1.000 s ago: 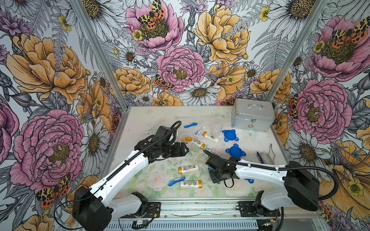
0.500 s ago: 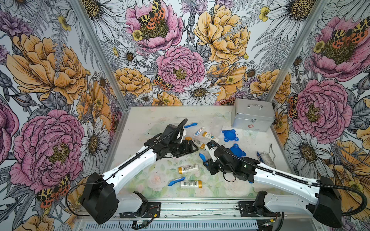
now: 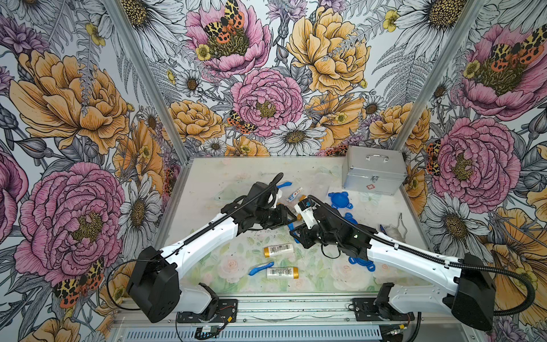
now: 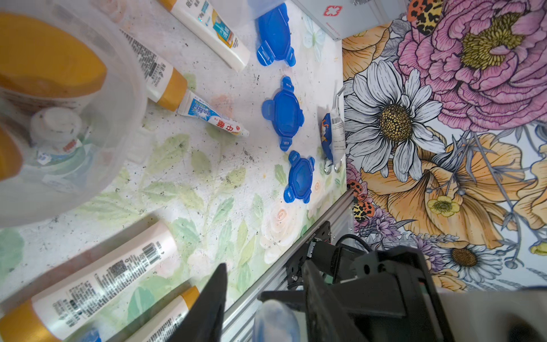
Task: Pack away toiletry kits
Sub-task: Pick up the toiletry item from the center of the board, then place the toiletry item into the container.
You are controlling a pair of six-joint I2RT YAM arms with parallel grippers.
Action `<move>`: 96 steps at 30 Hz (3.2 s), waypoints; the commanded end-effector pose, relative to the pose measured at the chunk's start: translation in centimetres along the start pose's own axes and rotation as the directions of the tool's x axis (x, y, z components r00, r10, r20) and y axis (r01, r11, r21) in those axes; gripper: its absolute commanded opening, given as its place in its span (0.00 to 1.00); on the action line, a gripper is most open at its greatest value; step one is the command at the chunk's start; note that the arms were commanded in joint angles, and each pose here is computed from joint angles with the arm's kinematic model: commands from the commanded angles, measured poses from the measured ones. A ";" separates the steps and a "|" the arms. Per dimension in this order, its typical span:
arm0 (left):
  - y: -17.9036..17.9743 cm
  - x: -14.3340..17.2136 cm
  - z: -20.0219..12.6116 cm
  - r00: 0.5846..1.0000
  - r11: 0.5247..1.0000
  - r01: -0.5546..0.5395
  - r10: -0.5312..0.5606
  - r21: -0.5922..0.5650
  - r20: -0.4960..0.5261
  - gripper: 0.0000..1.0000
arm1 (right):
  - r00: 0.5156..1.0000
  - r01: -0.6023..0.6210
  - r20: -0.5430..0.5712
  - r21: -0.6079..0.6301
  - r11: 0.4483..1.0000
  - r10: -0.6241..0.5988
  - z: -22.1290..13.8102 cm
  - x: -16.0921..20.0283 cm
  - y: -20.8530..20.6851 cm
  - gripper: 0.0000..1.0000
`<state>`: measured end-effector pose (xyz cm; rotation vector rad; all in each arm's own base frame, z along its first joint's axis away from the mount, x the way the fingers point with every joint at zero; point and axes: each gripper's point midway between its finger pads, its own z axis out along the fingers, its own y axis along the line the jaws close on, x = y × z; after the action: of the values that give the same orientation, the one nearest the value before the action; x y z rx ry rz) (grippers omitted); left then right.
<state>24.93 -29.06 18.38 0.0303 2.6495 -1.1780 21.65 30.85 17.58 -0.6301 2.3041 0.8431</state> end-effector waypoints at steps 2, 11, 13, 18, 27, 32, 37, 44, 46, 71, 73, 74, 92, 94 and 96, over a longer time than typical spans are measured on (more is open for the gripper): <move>-1.2 -0.6 -0.1 0.999 0.998 -0.036 0.036 0.045 0.003 0.21 | 0.999 0.016 0.047 -0.040 0.999 -0.014 0.1 -2.0 0.9 0.06; 0.1 -3.0 -2.9 0.995 0.998 -0.068 0.067 0.018 0.073 0.00 | 0.997 -0.018 0.079 -0.022 1.000 0.019 -0.3 -3.4 0.0 0.35; 0.3 -4.4 -4.7 0.982 0.990 -0.132 0.137 -0.049 0.128 0.00 | 0.995 -0.037 0.088 -0.017 0.999 0.038 -0.7 -3.5 -0.4 0.64; 1.4 -7.9 -8.9 0.920 0.936 -0.229 0.298 -0.268 0.255 0.00 | 0.993 -0.086 0.089 0.062 0.994 0.080 -2.3 -2.2 -2.6 0.99; 2.1 -12.7 -9.8 0.860 0.878 -0.231 0.386 -0.419 0.334 0.00 | 0.989 -0.148 0.027 0.222 0.964 0.146 -2.7 -0.3 -6.6 0.99; 2.2 -13.8 -8.3 0.849 0.859 -0.243 0.413 -0.450 0.329 0.00 | 0.983 -0.181 0.016 0.278 0.943 0.184 -2.9 1.0 -7.9 0.99; 1.9 -13.3 -6.1 0.853 0.845 -0.285 0.439 -0.452 0.282 0.00 | 0.970 -0.226 0.002 0.379 0.897 0.244 -4.0 2.7 -10.0 0.99; 2.4 -12.4 -3.9 0.861 0.829 -0.311 0.453 -0.466 0.232 0.00 | 0.962 -0.248 -0.001 0.420 0.873 0.274 -4.7 3.8 -11.2 0.99; 2.8 -12.3 -3.4 0.862 0.821 -0.312 0.456 -0.478 0.221 0.00 | 0.961 -0.251 -0.001 0.426 0.869 0.278 -4.8 3.9 -11.3 0.99; 4.4 -11.1 -1.0 0.849 0.775 -0.368 0.505 -0.513 0.153 0.39 | 0.879 -0.383 0.010 0.611 0.693 0.477 -8.7 8.3 -14.8 0.99; 4.2 -10.9 -1.3 0.848 0.777 -0.369 0.506 -0.510 0.158 0.40 | 0.869 -0.388 0.007 0.631 0.672 0.495 -9.4 8.8 -15.2 0.99; 4.2 -10.9 -1.5 0.846 0.777 -0.369 0.508 -0.510 0.162 0.40 | 0.864 -0.393 0.010 0.638 0.662 0.504 -9.7 9.0 -15.3 0.99; 1.2 -10.1 -4.9 0.845 0.832 -0.346 0.477 -0.433 0.241 0.28 | 0.646 -0.565 0.070 0.713 0.415 0.760 -14.6 15.6 -19.8 1.00; 1.1 -9.7 -5.0 0.847 0.838 -0.347 0.473 -0.421 0.243 0.35 | 0.616 -0.571 0.071 0.727 0.382 0.785 -14.6 16.4 -20.4 0.99; 1.0 -9.5 -5.2 0.846 0.840 -0.353 0.474 -0.412 0.243 0.46 | 0.596 -0.563 0.065 0.745 0.359 0.800 -14.5 16.8 -21.2 0.99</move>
<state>33.97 -23.78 21.69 0.3017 2.3646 -0.4412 17.38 2.92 7.42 0.7110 2.8842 0.0706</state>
